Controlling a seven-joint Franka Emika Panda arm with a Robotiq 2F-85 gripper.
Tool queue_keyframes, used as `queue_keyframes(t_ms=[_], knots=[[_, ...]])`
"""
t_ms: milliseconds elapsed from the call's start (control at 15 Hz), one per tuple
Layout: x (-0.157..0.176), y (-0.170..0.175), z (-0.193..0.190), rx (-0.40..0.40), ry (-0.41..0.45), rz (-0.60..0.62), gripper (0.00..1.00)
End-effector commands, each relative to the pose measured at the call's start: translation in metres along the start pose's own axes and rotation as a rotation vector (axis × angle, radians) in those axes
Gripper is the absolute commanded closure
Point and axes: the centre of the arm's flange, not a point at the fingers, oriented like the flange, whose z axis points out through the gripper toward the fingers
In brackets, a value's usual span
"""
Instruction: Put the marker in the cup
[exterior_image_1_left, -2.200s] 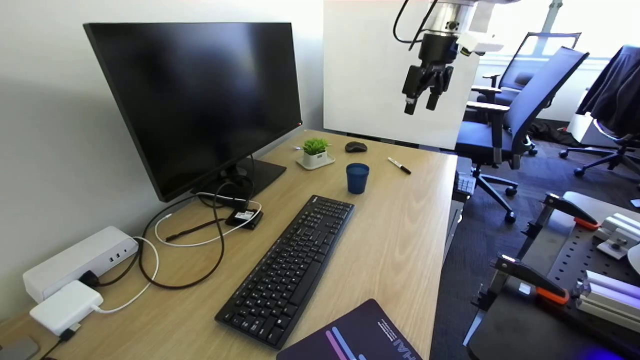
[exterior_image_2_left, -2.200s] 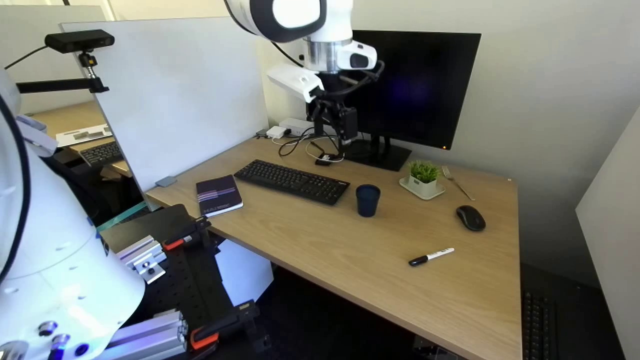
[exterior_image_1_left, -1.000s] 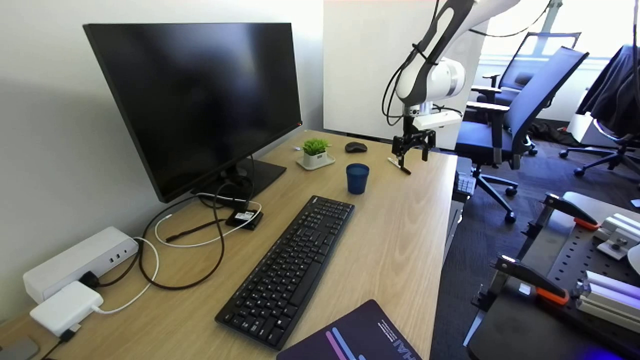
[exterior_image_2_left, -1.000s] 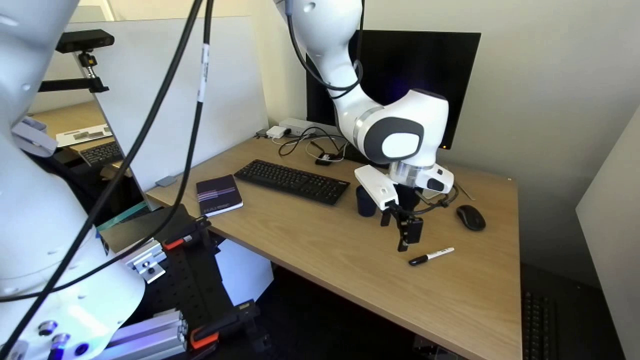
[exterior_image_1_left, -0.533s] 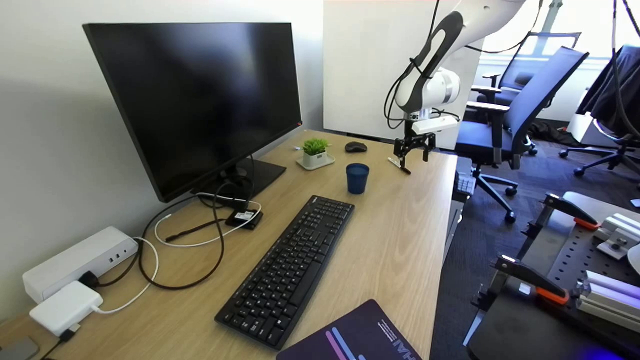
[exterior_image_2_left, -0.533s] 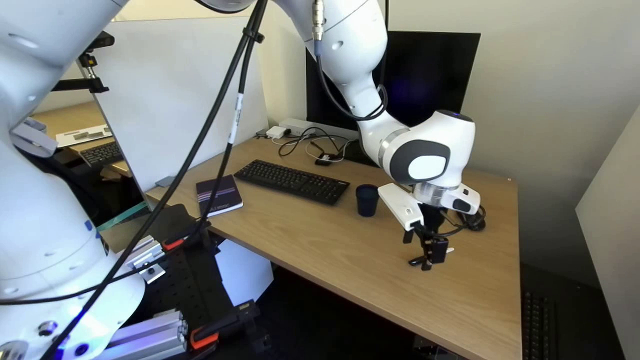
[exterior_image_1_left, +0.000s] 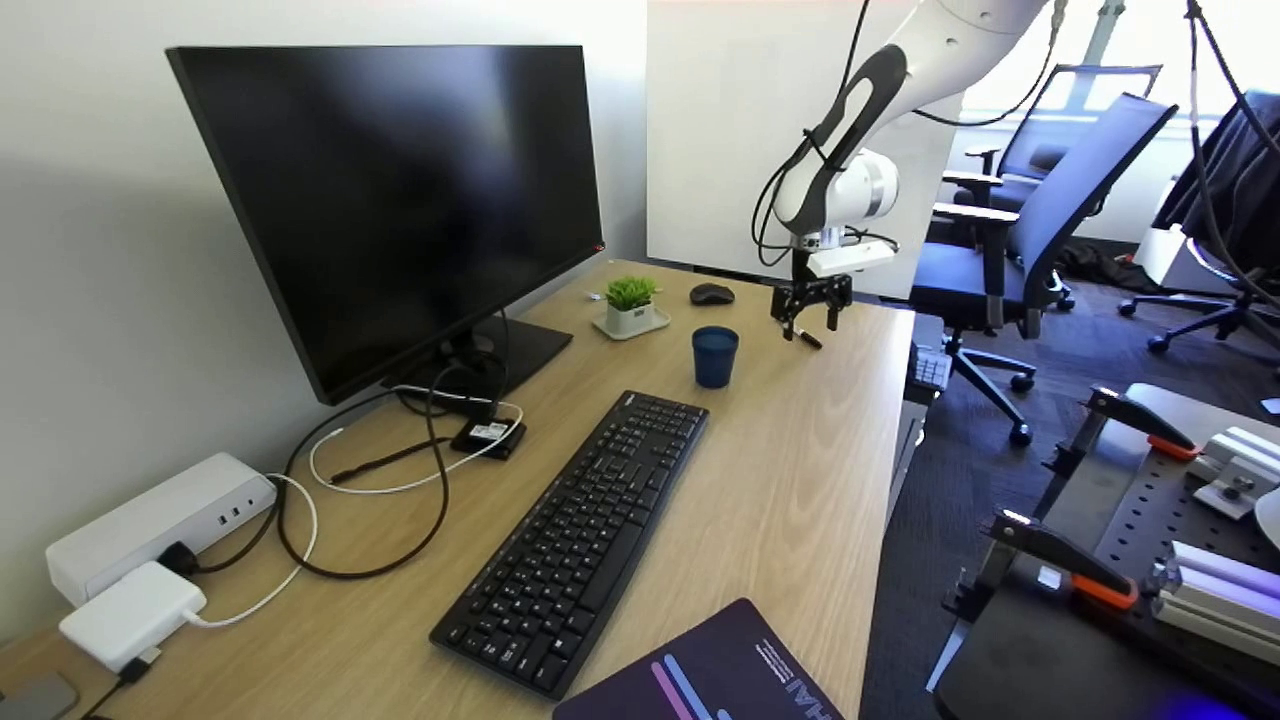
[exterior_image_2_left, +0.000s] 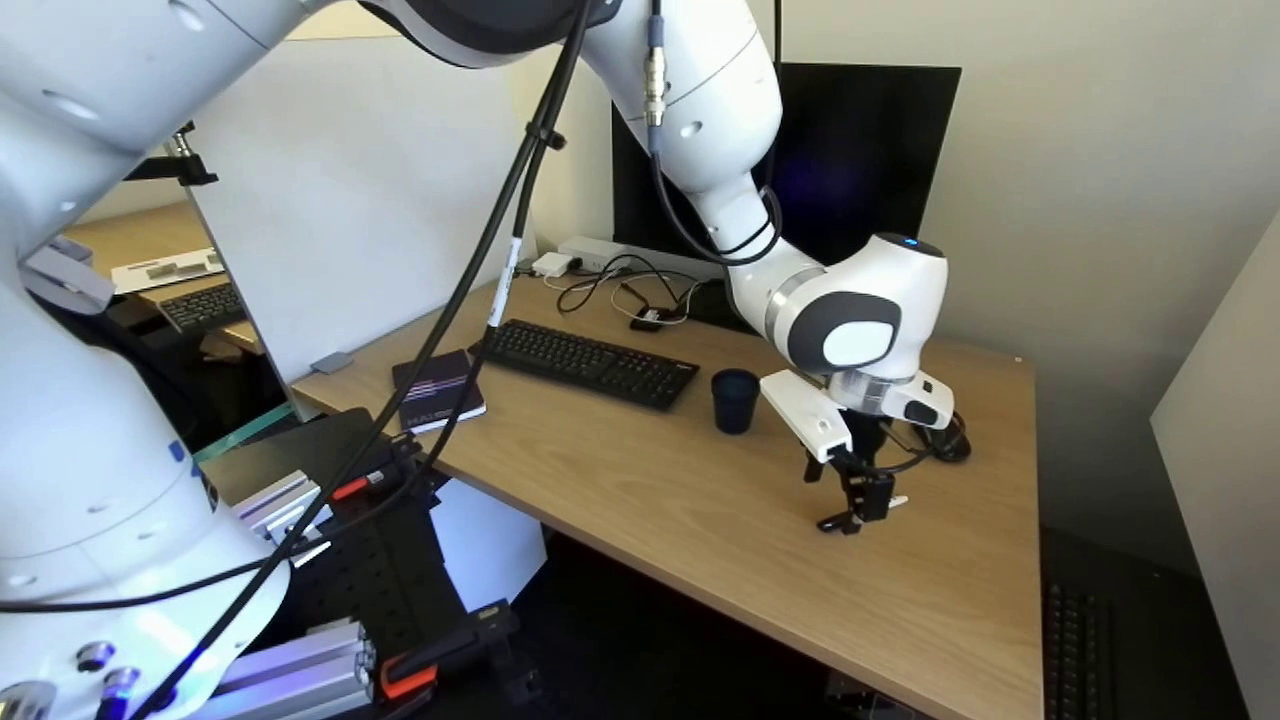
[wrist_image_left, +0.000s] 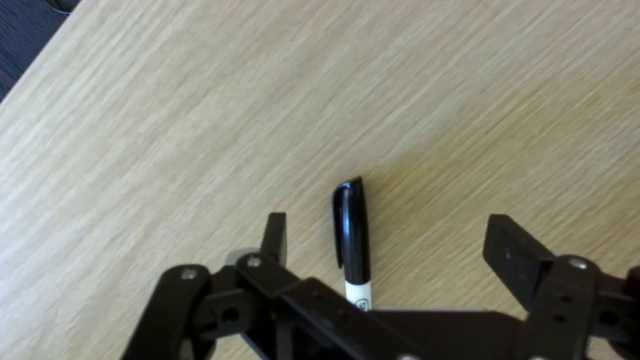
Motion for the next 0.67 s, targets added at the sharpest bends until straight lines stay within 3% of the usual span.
queue_keyframes(t_ms=[0,200,333,600], knots=[[0.0117,0.0023,0.0061,0.025,-0.022,-0.049,0.0],[0.0121,0.0047,0.011,0.026,-0.024,-0.075,0.0],[0.0118,0.0067,0.0123,0.025,-0.025,-0.087,0.26],[0.0118,0.0037,0.0134,0.023,-0.027,-0.11,0.56]])
